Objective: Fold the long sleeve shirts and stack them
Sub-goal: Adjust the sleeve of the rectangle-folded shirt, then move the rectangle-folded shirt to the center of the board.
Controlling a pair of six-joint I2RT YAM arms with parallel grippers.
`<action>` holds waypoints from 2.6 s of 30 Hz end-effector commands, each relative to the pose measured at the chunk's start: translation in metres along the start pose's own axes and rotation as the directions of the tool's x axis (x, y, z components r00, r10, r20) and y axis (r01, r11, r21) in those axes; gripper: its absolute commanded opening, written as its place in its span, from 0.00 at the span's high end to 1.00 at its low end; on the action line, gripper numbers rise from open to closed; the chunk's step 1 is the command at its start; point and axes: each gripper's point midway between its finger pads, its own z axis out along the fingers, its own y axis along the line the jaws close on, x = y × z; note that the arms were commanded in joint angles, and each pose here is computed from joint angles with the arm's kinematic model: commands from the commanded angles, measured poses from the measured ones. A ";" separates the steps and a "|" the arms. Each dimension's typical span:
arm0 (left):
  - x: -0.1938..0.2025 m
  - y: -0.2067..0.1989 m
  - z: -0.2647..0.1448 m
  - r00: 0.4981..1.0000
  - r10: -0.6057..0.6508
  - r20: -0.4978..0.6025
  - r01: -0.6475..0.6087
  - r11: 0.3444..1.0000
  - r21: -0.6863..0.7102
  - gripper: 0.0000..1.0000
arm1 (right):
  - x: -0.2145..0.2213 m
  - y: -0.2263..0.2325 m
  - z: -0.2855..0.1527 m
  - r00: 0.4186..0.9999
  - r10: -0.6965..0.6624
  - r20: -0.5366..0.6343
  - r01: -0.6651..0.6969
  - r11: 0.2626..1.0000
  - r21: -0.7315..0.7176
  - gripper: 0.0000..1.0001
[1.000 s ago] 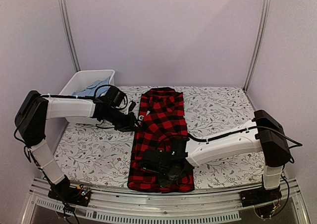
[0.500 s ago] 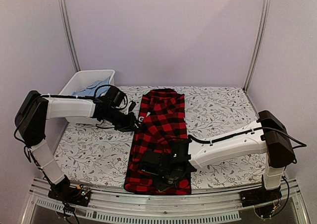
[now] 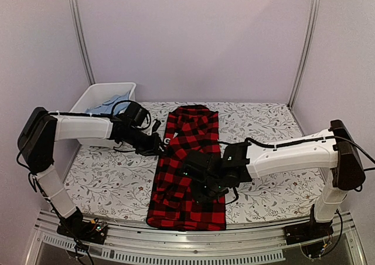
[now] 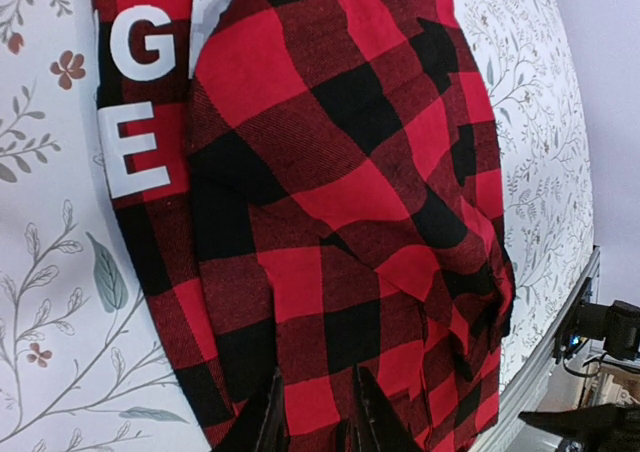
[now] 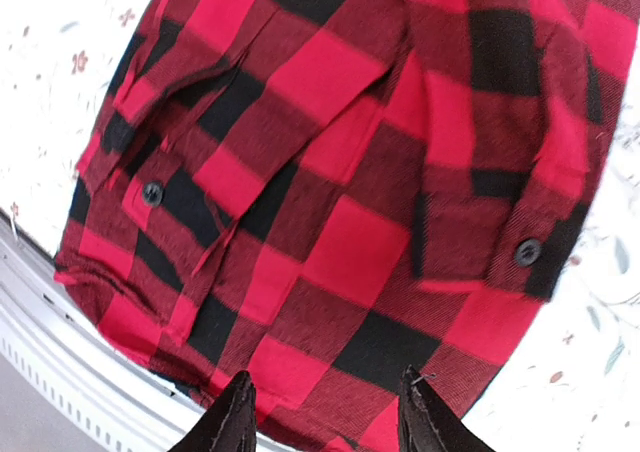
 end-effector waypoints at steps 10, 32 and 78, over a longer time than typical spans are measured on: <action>-0.019 -0.009 -0.001 0.999 0.033 0.030 -0.033 0.999 0.012 0.77 | -0.027 -0.045 0.042 0.999 -0.051 0.020 0.047 0.984 0.174 0.59; -0.021 -0.005 -0.004 0.999 0.030 0.032 -0.030 1.000 0.000 0.76 | -0.034 -0.023 0.022 0.994 -0.112 0.002 0.112 0.993 0.032 1.00; -0.102 0.032 0.116 0.999 -0.043 0.002 0.043 0.996 -0.074 0.79 | -0.181 -0.098 0.044 0.920 0.360 0.157 -0.232 0.821 -0.522 0.67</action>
